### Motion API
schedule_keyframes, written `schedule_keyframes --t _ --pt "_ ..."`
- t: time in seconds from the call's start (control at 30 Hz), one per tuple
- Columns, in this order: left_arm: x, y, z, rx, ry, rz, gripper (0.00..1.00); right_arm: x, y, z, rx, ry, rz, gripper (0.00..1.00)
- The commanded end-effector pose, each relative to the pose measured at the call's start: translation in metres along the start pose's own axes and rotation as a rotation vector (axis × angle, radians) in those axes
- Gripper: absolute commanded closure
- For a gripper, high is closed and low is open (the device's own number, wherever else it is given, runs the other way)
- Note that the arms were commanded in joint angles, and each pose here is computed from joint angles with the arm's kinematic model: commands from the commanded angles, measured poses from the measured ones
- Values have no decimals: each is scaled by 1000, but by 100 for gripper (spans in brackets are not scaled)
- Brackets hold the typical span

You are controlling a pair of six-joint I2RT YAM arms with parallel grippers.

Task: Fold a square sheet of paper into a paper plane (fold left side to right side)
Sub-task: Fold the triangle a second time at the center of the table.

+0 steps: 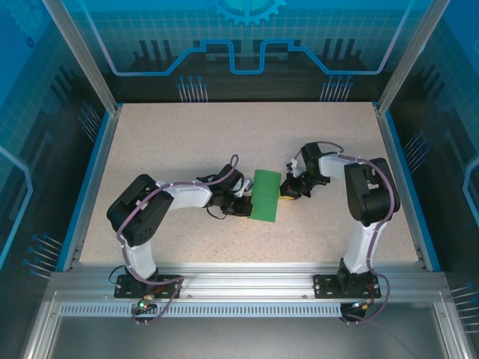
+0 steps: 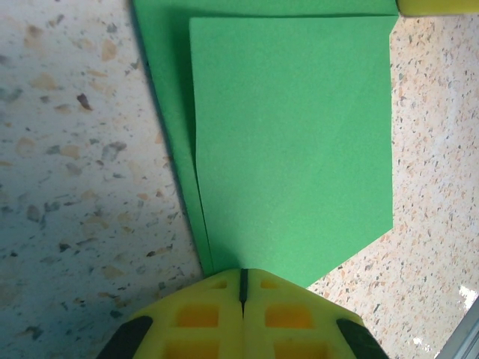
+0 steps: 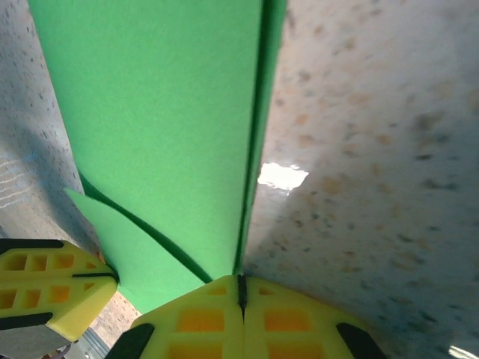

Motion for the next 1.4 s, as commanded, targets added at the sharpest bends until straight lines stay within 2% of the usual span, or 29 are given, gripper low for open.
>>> schedule_keyframes --t 0.0,0.13,0.3,0.5,0.9,1.37 --pt "28 -7 24 -129 67 117 100 -3 23 6 4 23 -93 97" --pt "26 -6 22 -123 67 109 99 6 19 26 -56 64 -88 97" --pt "20 -4 15 -100 62 95 98 17 -12 43 -95 87 -22 97" --pt "11 4 0 -76 33 80 96 22 -38 38 -30 64 44 97" --pt "-4 6 -27 -17 -27 71 95 29 -44 30 37 55 77 97" --pt "-18 -14 -26 -26 -39 102 95 31 -46 30 51 55 83 97"
Point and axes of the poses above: each hand's point on the last joint's axis, 136 mm out from that joint toward the fingers, its own y axis back along the fingers, its own z axis along the line the jaws close on, x = y × z, the point moved 9 cm from there along y, back along the fingers, and after that the axes turned 1 degree about y, right-handed, at the moved point
